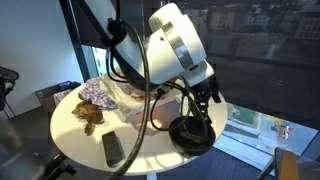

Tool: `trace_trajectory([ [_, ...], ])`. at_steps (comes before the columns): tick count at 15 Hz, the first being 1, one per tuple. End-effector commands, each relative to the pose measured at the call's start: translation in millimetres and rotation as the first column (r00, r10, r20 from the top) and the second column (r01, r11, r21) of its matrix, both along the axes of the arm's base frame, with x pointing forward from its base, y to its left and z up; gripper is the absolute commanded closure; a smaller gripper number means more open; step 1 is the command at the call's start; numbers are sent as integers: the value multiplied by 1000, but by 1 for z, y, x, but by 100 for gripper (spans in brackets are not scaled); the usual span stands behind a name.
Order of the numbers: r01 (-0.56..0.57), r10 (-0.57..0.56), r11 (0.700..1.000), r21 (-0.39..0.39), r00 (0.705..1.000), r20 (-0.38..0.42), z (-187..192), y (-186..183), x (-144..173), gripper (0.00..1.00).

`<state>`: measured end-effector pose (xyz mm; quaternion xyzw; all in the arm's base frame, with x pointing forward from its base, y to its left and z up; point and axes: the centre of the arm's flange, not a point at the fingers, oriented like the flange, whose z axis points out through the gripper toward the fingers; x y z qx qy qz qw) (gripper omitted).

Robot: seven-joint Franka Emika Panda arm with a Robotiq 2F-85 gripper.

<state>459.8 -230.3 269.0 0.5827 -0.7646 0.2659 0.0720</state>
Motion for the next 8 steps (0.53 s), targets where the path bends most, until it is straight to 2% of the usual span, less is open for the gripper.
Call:
trace_trajectory([
  [1,-71,71,997,-1,997,28,-24,1,32,0],
  [8,-167,168,981,96,986,1,-82,23,43,0],
])
